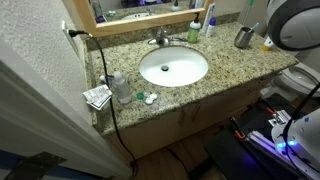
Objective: Pick up the blue object and put it on right
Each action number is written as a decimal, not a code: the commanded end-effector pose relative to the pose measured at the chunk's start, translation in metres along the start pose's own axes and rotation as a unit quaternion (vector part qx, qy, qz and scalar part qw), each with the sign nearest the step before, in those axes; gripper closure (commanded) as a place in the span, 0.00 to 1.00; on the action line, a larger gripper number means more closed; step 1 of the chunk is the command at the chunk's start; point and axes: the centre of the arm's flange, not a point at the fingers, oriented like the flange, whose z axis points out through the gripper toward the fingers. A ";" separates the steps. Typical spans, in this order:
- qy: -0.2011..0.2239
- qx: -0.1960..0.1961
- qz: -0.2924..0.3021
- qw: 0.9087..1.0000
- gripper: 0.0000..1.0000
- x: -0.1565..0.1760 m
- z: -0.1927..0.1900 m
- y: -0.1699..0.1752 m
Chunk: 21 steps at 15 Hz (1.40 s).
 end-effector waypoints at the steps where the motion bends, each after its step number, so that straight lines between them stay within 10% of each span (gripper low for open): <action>1: 0.011 0.030 0.096 0.995 0.81 0.024 0.010 0.093; 7: -0.053 -0.088 0.182 0.978 0.81 0.015 -0.012 0.162; 15: -0.093 -0.089 0.392 0.911 0.81 -0.003 -0.034 0.201; 16: -0.085 -0.111 0.353 0.925 0.81 0.055 -0.048 0.156; 17: -0.086 -0.110 0.360 0.922 0.56 0.056 -0.048 0.158; 21: -0.086 -0.112 0.357 0.923 0.56 0.055 -0.047 0.155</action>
